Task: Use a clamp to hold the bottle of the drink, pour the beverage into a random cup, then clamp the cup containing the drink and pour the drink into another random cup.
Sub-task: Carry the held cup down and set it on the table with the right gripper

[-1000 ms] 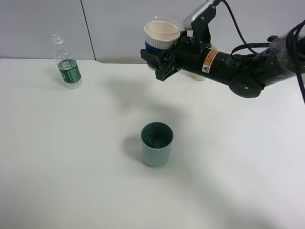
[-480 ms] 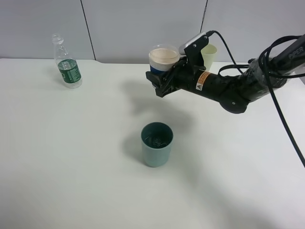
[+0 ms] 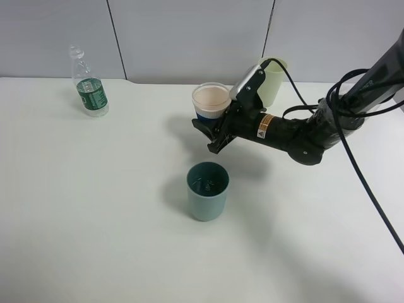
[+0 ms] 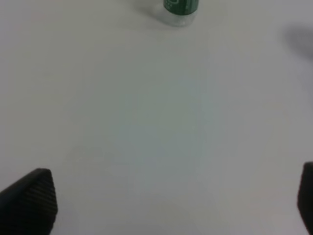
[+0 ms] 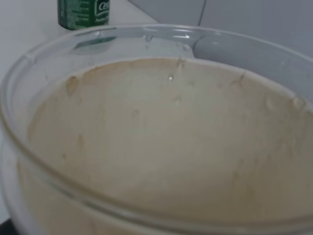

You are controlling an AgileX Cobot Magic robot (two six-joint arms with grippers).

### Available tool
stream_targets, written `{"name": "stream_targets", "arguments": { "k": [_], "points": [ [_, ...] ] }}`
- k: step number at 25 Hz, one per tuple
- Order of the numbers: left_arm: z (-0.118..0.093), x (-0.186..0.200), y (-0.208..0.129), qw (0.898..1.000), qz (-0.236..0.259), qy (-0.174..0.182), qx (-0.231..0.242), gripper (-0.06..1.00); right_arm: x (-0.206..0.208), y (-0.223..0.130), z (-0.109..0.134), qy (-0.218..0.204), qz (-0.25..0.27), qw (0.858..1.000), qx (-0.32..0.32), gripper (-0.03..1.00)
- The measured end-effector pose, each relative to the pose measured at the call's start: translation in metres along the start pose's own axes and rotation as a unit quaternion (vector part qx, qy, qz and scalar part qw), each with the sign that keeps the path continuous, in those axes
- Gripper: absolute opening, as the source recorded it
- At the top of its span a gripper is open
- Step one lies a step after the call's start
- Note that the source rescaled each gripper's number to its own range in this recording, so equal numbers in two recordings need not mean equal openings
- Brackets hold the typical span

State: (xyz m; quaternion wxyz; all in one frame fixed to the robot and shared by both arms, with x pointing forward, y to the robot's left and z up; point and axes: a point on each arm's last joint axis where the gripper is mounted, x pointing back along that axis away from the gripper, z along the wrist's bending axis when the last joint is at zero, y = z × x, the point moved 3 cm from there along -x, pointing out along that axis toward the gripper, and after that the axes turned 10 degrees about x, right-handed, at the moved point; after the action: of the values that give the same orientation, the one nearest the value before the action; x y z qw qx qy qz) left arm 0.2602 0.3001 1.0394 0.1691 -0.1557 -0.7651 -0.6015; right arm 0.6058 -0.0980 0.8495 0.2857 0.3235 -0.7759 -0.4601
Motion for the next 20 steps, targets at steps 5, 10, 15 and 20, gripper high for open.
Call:
{"name": "stream_targets", "arguments": {
  "k": [5, 10, 15, 20],
  "points": [
    [0.0, 0.0, 0.0, 1.0, 0.0, 0.0, 0.0, 1.0, 0.003, -0.012, -0.001, -0.009, -0.005, 1.0, -0.012, 0.0],
    [0.0, 0.0, 0.0, 1.0, 0.0, 0.0, 0.0, 1.0, 0.006, -0.02, -0.004, -0.016, -0.007, 1.0, -0.018, 0.0],
    [0.0, 0.0, 0.0, 1.0, 0.0, 0.0, 0.0, 1.0, 0.007, -0.039, 0.004, -0.008, 0.008, 1.0, -0.025, 0.0],
    [0.001, 0.0, 0.0, 1.0, -0.001, 0.002, -0.001, 1.0, 0.007, -0.038, 0.009, 0.01, -0.001, 1.0, -0.017, 0.01]
  ]
}}
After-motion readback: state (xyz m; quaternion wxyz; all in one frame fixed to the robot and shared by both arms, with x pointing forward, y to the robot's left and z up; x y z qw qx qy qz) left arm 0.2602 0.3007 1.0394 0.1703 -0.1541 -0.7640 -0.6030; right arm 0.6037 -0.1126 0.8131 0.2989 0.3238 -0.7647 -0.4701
